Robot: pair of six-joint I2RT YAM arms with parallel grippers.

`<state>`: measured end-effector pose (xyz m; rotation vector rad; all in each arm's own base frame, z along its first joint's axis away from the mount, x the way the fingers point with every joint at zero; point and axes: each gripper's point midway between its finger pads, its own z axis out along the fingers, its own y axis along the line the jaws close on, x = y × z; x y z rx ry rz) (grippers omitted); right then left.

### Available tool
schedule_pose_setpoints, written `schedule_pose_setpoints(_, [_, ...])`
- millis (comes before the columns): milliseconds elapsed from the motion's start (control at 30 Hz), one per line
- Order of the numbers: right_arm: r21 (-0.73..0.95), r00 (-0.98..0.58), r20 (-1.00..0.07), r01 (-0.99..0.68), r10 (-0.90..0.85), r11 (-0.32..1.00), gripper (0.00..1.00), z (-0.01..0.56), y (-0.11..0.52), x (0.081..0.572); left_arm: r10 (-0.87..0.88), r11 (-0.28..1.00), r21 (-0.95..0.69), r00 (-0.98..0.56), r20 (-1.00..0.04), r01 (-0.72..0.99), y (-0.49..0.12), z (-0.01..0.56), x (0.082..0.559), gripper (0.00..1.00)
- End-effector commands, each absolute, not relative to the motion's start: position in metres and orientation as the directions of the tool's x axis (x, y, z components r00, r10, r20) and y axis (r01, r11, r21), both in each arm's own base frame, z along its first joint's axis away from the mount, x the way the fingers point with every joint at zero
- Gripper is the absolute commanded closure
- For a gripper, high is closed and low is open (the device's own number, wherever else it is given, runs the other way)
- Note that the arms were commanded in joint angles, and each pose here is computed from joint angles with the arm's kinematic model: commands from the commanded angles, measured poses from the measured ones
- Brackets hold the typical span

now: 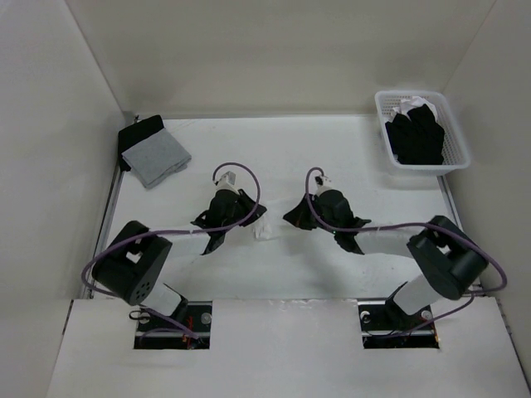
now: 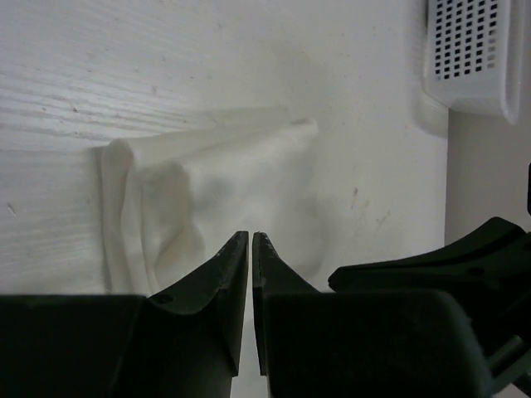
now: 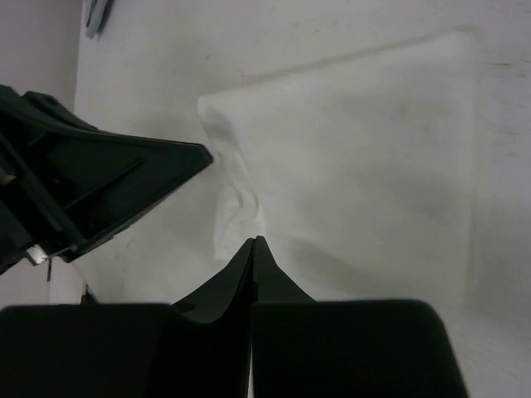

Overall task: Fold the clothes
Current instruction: Fold the tank top

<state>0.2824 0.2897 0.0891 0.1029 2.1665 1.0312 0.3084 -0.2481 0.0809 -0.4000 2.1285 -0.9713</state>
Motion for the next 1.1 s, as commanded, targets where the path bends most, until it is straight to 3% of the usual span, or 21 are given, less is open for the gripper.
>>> schedule_pose_setpoints(0, [0.762,-0.696,-0.600,-0.347,0.394,0.547,1.00,0.131,0.336,0.299,-0.587,0.619,-0.784,-0.630,-0.509,0.056,-0.252,0.096,0.333,0.94])
schedule_pose_setpoints(267, [0.793,-0.766,-0.535,-0.310,0.357,0.524,1.00,0.093,0.372,0.297,-0.617,0.628,-0.779,-0.614,-0.492,-0.006,-0.235,0.072,0.352,0.94])
schedule_pose_setpoints(733, [0.781,-0.843,-0.471,-0.261,0.260,0.567,0.99,0.042,0.382,0.251,-0.632,0.618,-0.786,-0.612,-0.475,-0.028,-0.234,0.062,0.370,0.94])
schedule_pose_setpoints(933, [0.788,-0.830,-0.488,-0.286,0.270,0.545,0.96,0.066,0.378,0.242,-0.665,0.596,-0.802,-0.585,-0.465,-0.039,-0.220,0.073,0.373,0.93])
schedule_pose_setpoints(1067, [0.788,-0.806,-0.524,-0.337,0.275,0.515,0.92,0.104,0.375,0.236,-0.686,0.573,-0.819,-0.553,-0.473,-0.011,-0.206,0.096,0.357,0.85])
